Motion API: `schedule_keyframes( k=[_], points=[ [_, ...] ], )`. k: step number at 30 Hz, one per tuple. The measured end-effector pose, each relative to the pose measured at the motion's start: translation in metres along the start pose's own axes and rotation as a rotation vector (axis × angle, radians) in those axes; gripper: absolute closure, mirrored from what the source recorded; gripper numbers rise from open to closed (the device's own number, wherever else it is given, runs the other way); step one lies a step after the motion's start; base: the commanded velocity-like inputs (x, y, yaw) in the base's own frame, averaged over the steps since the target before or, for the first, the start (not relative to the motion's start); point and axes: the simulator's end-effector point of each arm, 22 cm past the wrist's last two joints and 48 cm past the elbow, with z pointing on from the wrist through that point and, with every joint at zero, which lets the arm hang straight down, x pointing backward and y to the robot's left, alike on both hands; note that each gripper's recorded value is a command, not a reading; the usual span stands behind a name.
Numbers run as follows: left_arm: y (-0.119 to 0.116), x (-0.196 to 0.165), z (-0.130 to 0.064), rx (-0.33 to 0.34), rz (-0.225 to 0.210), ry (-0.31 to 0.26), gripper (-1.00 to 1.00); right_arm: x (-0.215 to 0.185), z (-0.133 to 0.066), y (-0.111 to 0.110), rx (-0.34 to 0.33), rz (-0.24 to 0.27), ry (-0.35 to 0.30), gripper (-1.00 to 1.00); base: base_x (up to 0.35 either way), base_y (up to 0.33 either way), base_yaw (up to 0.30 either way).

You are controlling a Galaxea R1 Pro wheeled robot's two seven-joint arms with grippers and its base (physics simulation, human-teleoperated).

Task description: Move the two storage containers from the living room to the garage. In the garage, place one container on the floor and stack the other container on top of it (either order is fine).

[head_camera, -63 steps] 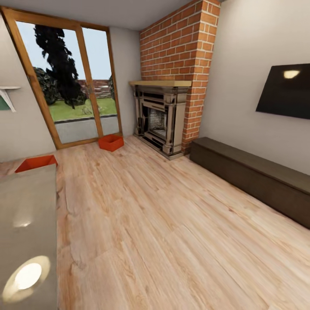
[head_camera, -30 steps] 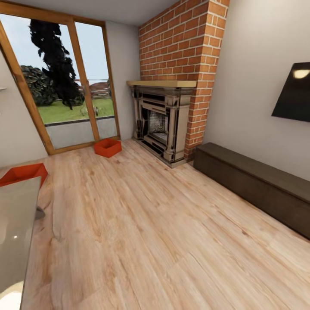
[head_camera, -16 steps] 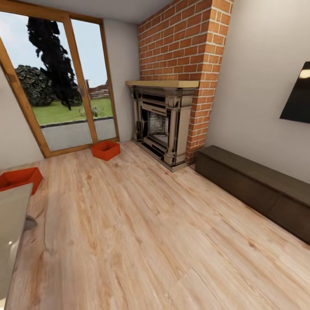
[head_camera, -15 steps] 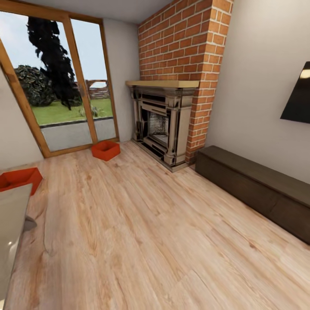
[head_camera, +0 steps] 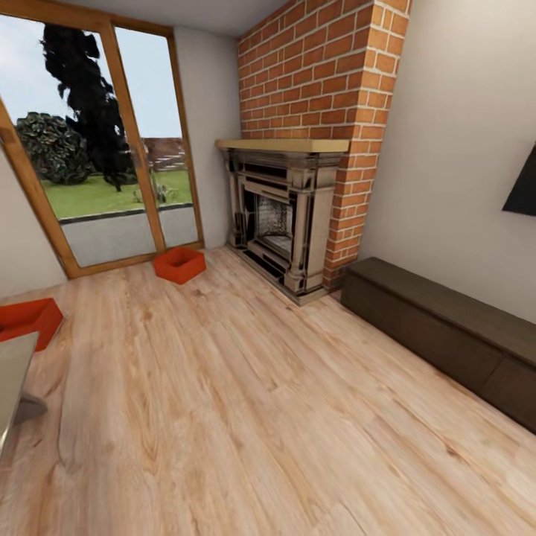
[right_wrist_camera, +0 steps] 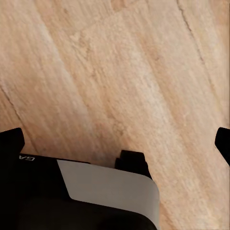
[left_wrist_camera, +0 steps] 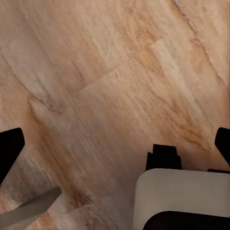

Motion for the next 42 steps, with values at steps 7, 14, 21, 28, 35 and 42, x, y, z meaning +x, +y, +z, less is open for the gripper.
schedule_keyframes(
  k=[7,14,21,28,35,42],
  points=[
    [0.0001,0.0001,0.0,0.0,0.0,0.0,-1.0,-0.0005,0.0001,-0.0001,0.0,0.0,-0.001,-1.0,0.34,0.0,0.0],
    [0.0001,-0.0001,0.0,0.0,0.0,0.0,-1.0,-0.0002,0.0,0.0,0.0,0.0,0.0,-1.0,0.34,0.0,0.01],
    [0.0002,0.0003,0.0,-0.001,0.0,0.0,-1.0,-0.0006,0.0,0.0,0.0,-0.001,-0.001,-1.0,0.34,0.0,0.156],
    [0.0002,0.0001,0.0,-0.001,0.0,0.0,-1.0,-0.0008,0.0001,-0.0001,0.0,-0.001,-0.002,-1.0,0.34,0.0,0.258],
    [0.0002,0.0001,0.0,-0.001,0.0,0.0,-1.0,-0.0006,0.0,0.0,0.0,-0.001,-0.002,-1.0,0.34,0.0,0.263],
    [0.0002,0.0001,0.0,-0.001,0.0,0.0,-1.0,-0.0005,0.0,0.0,0.0,-0.001,-0.002,-1.0,0.34,0.0,0.16]
  ],
)
